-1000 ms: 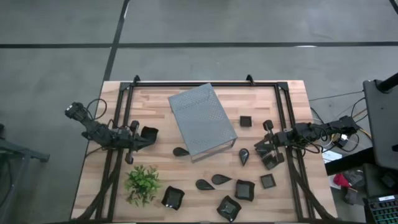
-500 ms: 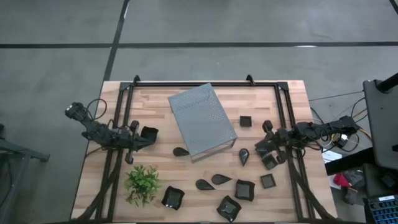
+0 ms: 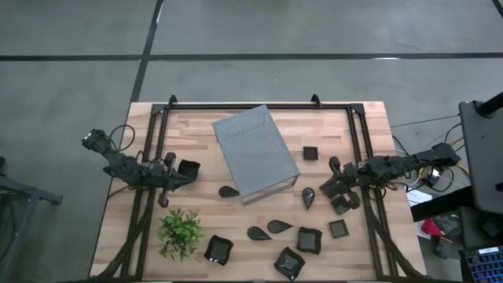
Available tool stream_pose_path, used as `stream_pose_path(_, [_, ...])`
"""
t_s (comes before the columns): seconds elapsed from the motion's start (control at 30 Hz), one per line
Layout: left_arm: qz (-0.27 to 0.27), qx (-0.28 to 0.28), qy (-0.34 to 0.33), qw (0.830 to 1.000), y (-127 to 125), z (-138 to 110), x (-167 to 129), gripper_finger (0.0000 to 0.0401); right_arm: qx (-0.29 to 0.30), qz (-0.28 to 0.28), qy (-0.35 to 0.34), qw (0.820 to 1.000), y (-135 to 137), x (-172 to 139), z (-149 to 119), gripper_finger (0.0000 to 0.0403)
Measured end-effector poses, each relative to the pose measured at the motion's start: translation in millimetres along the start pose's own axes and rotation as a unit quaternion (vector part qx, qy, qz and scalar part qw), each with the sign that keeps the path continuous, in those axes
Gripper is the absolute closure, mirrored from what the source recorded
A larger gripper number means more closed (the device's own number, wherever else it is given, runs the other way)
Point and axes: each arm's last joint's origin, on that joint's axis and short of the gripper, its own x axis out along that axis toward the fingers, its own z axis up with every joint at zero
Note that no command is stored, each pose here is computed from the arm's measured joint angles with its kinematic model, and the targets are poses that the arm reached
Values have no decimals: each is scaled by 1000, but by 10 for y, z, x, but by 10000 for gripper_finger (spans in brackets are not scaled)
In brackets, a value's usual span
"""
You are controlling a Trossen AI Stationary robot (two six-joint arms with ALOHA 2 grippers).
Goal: Pick & Place Mini shaped plates
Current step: Put the drop-shaped plate on the shelf
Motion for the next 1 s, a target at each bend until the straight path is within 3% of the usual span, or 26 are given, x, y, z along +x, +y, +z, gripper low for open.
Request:
stream_pose_path(0.17, [0,0,0,1000,0,0,0,401,15,-20,97,995,-20,103,-75,313])
stream_pose_path(0.4, [0,0,0,1000,0,0,0,401,-95,28,203,974,46,253,-51,247])
stream_pose_path(0.57, [0,0,0,1000,0,0,0,401,-121,22,257,959,51,386,-66,248])
stream_pose_path(0.8, [0,0,0,1000,0,0,0,401,-138,-36,323,936,1,577,-138,268])
stream_pose_path(1.0, [0,0,0,1000,0,0,0,401,-113,-56,384,915,-17,704,-193,278])
